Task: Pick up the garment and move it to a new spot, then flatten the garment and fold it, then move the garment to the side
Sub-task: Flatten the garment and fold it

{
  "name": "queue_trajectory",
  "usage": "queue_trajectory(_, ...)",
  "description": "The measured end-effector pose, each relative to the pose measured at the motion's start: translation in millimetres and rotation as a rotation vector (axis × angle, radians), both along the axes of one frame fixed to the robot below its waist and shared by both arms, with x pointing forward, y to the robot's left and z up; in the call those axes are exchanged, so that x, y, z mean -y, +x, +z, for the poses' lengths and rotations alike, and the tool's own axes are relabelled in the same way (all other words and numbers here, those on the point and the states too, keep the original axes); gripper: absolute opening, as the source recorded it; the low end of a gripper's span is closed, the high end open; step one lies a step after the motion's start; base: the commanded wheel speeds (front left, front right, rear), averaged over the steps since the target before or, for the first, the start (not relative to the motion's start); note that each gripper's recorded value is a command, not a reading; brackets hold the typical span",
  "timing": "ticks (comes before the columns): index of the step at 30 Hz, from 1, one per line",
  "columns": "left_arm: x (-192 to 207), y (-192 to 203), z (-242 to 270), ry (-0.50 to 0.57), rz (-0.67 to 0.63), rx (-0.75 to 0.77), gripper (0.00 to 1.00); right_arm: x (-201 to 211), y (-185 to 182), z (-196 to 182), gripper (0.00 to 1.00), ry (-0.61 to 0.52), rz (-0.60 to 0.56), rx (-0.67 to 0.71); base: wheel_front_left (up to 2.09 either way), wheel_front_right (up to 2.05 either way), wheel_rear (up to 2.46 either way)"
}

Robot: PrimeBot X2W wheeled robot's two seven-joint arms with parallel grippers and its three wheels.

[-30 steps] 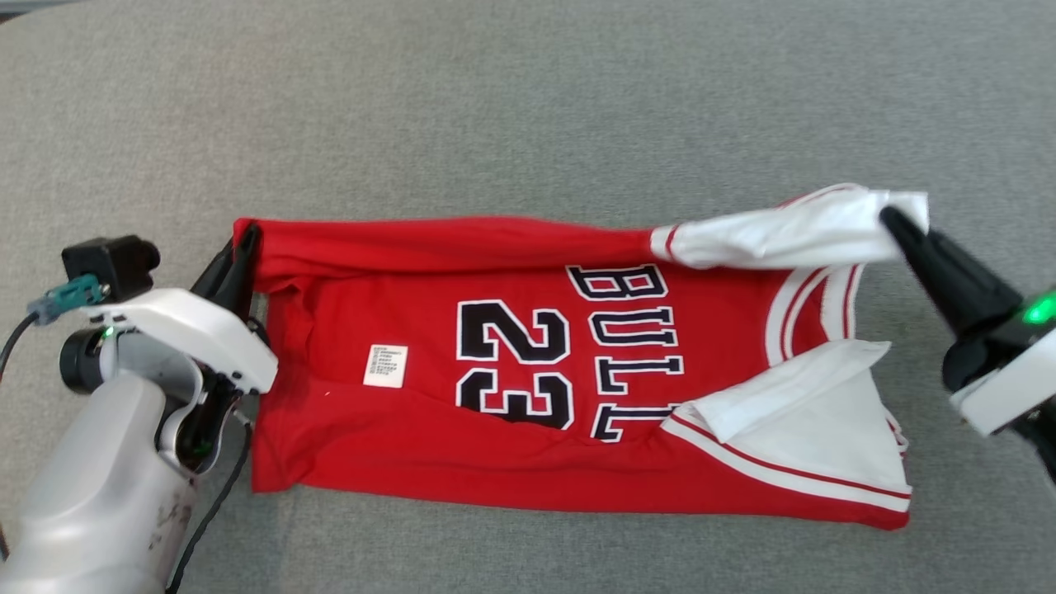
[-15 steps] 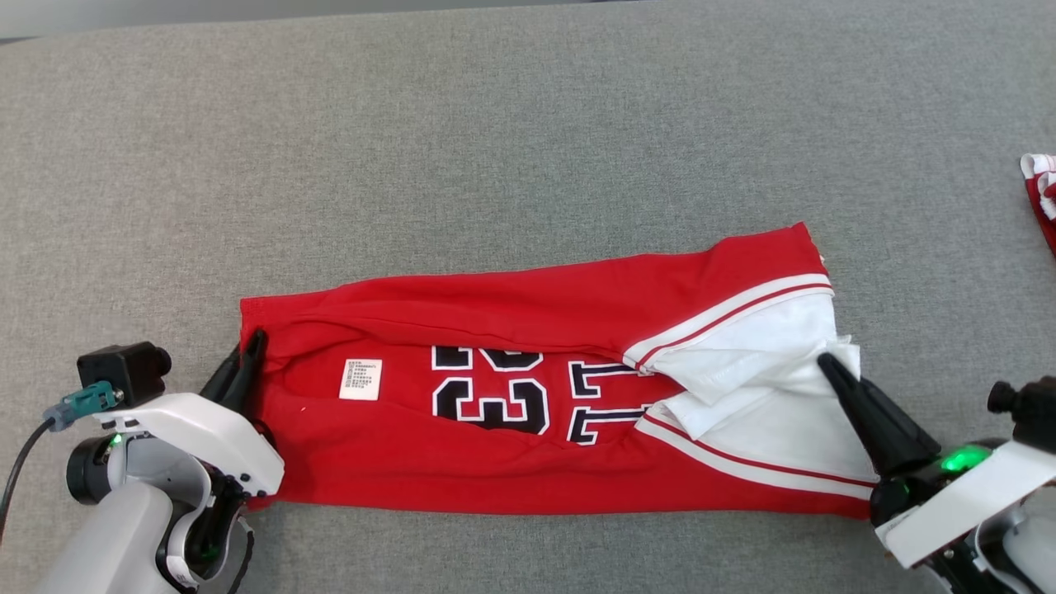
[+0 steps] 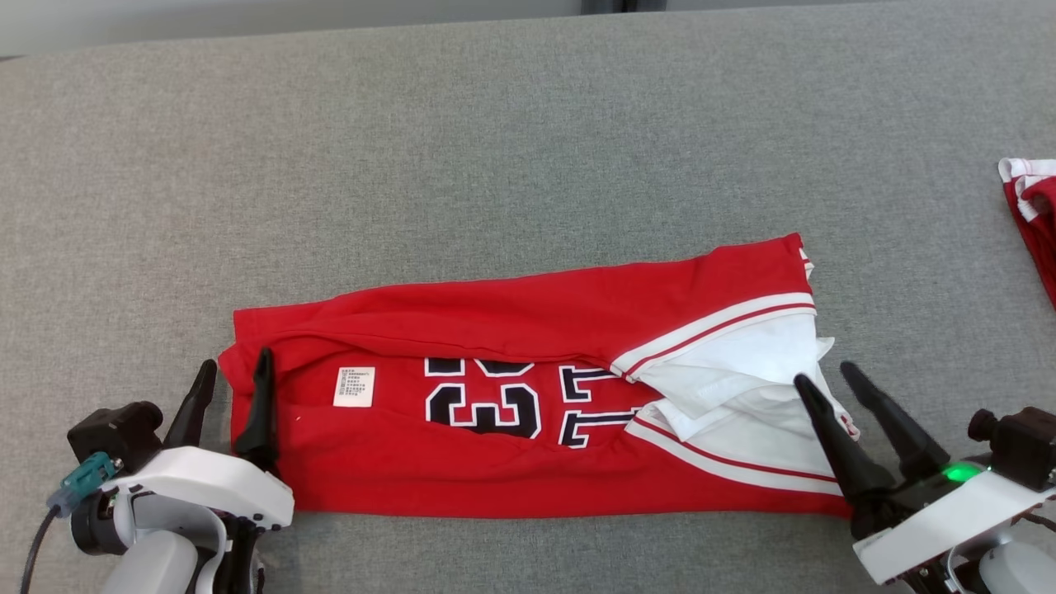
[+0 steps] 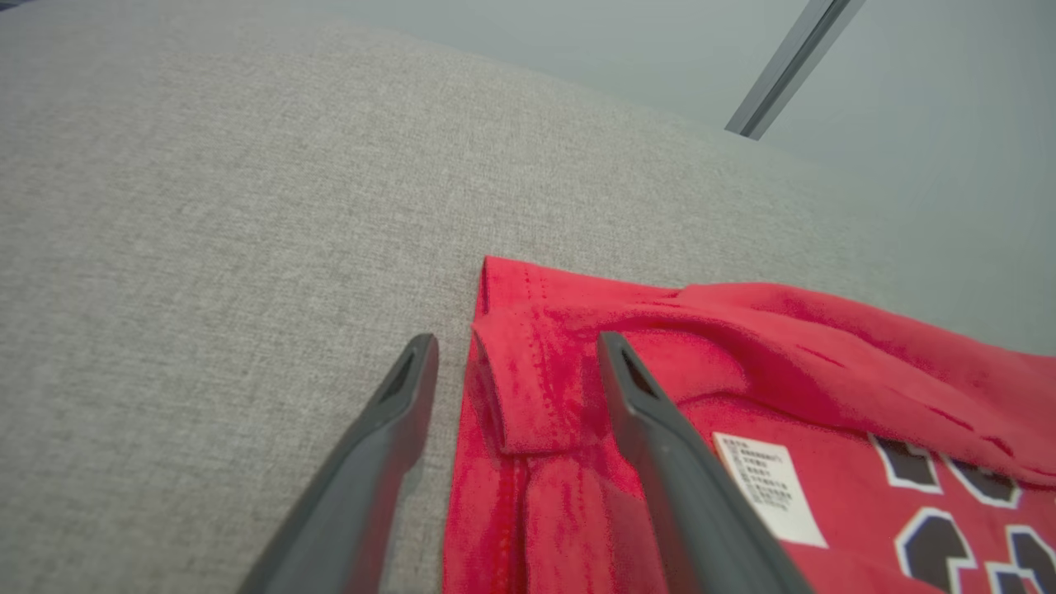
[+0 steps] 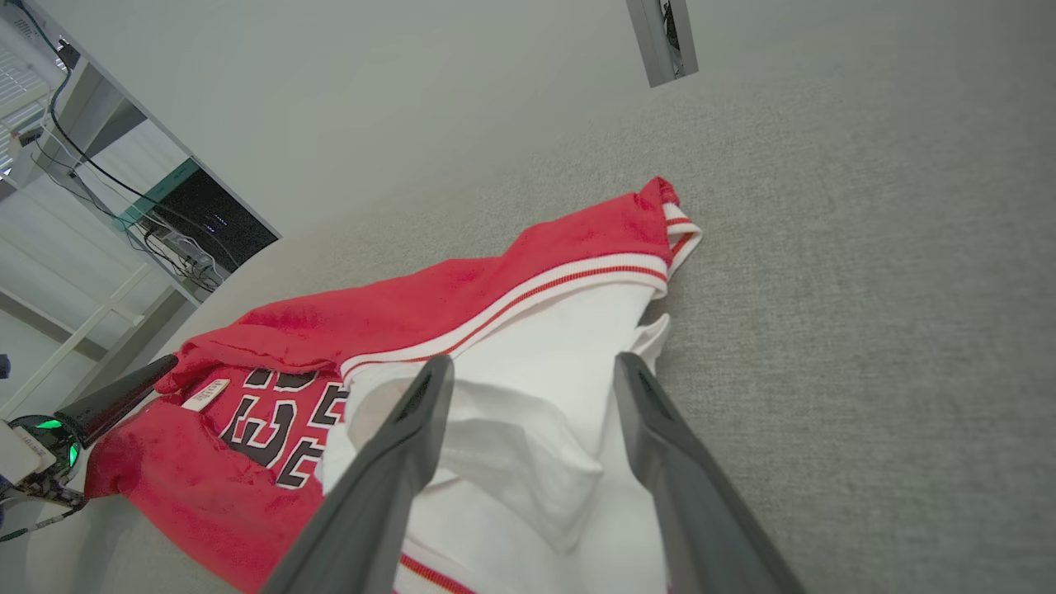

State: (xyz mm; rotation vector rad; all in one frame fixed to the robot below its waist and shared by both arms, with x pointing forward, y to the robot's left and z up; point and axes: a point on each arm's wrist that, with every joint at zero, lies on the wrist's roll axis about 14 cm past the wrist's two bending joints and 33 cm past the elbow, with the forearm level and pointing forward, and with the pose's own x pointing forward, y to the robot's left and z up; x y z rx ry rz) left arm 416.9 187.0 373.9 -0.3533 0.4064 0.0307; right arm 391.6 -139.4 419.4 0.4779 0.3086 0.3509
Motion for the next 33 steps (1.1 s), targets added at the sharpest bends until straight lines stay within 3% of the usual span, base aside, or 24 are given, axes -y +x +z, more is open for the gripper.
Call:
queue_trajectory(11,-5.0,16.8,92.8,0.044,0.139,0.332,1.0,28.7,26.4,71.1,1.0,-0.127,-0.186,0.316,0.0,0.0,0.0)
queue_trajectory(17,-4.5,8.9,127.4,0.14,0.148,0.452,1.0,48.2,26.6,94.7,1.0,-0.237,-0.263,0.412,0.0,0.0,0.0)
queue_trajectory(23,3.3,-14.1,124.4,0.19,0.105,0.446,1.0,54.4,12.5,92.8,1.0,-0.314,-0.284,0.411,0.0,0.0,0.0)
queue_trajectory(33,0.0,-42.1,101.6,0.235,0.053,0.373,1.0,46.3,-13.1,82.1,1.0,-0.34,-0.27,0.367,0.0,0.0,0.0)
